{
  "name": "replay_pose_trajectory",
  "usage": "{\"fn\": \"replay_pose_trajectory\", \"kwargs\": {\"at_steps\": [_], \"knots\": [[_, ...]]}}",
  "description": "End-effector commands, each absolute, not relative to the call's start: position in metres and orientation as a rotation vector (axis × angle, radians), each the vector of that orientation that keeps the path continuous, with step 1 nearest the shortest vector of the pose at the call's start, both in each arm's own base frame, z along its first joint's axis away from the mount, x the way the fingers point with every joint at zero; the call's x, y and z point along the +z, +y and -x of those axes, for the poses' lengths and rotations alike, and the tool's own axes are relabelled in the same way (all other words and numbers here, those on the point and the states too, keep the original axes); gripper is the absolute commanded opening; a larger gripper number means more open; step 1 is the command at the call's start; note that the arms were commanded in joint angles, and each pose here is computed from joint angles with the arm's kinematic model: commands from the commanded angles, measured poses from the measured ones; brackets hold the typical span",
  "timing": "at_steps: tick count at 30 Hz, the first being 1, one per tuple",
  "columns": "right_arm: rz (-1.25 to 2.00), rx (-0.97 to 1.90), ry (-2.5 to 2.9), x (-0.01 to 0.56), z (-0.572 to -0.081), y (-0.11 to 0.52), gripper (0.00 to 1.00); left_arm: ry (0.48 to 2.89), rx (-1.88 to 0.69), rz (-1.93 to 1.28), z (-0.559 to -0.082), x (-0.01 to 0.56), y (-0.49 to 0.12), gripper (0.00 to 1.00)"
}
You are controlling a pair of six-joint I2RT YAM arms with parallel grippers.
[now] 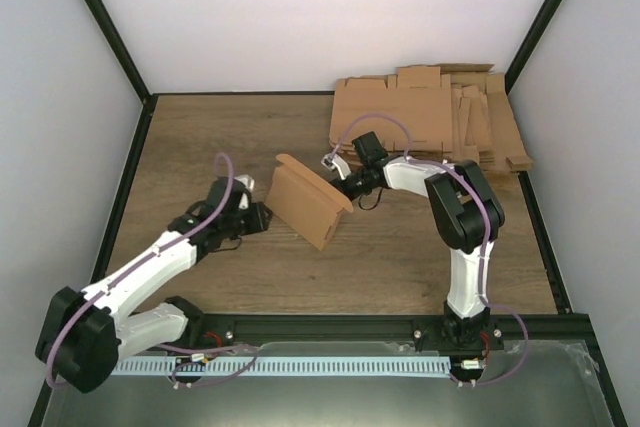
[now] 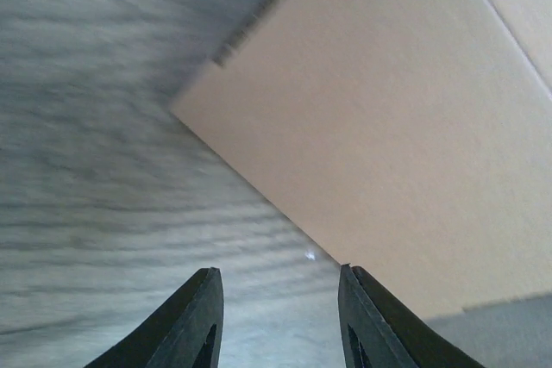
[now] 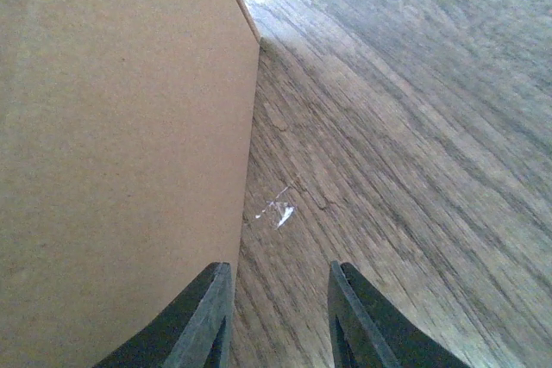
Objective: Fold the paper box
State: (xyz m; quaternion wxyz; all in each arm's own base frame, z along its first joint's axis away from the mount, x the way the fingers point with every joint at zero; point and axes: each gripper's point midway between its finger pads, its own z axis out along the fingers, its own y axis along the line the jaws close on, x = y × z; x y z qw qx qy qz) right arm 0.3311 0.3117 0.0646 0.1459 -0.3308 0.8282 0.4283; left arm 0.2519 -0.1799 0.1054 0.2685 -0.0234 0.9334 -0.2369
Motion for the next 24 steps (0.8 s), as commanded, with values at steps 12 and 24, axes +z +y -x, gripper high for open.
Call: {"fn": "replay_pose_trajectory", "kwargs": {"at_steps": [12,24], "knots": [[1.019,1.193,2.274,0.124,-0.333,0.328,0.35,2.314,-0.892,0.211,-0.299,0.163,-0.144,0.56],[1.057,1.195,2.253,0.140,-0.315,0.343,0.36,2.241,-1.095,0.155,-0.306,0.184,-0.168,0.58]]}}
